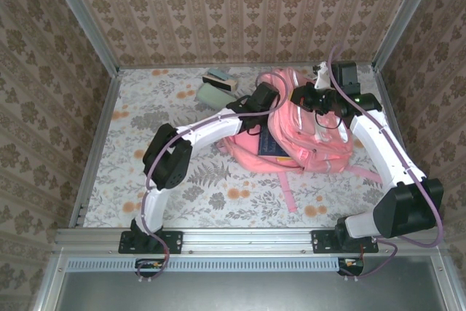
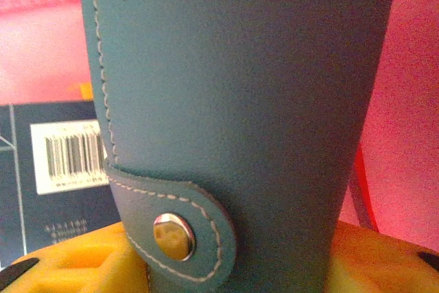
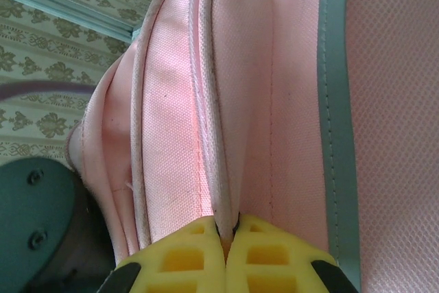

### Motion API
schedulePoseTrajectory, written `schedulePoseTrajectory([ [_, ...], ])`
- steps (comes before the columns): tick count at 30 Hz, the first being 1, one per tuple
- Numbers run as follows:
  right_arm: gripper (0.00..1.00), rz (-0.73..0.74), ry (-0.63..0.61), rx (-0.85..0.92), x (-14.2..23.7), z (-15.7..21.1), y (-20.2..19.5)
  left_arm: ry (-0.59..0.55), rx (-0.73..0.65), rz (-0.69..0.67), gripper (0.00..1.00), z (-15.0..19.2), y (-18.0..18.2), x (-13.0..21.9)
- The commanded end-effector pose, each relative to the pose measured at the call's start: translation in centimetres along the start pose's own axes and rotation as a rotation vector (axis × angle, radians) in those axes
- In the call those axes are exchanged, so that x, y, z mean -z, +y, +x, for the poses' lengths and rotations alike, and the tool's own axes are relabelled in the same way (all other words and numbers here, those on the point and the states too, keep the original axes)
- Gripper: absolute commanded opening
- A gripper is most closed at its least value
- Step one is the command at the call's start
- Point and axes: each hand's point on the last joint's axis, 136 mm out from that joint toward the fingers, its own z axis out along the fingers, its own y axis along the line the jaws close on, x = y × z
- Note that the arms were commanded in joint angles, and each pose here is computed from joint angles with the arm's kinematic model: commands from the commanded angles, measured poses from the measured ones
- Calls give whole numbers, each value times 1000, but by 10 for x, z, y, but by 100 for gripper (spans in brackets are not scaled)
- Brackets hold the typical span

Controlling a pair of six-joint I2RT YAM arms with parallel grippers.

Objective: Pack the student bag
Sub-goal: Place the personal item in the student bag.

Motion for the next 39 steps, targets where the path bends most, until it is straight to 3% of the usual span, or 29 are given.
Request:
schedulePoseTrajectory([
  [1,4,-187,-33,76,20,-7,49,-18,-20,5,56,-10,-1,-15],
  [3,4,-184,-26,73,19,-5,47,-20,-7,25,57,-12,-5,-23],
  [10,5,-147,-23,75,16,-4,37,13,22,28,92,0,1,-28],
  [13,5,-138,-20,70,13,-4,33,-5,25,29,100,0,6,-15],
  [19,6,-131,-20,65,10,-7,31,-9,11,0,100,1,19,15],
  [23,6,-131,-20,69,10,-8,31,5,19,-41,94,10,39,25],
  [33,7,-131,-13,69,9,-6,30,107,140,-24,92,43,70,-6],
  [39,7,-115,-8,69,7,-3,25,129,180,91,89,49,47,-19],
])
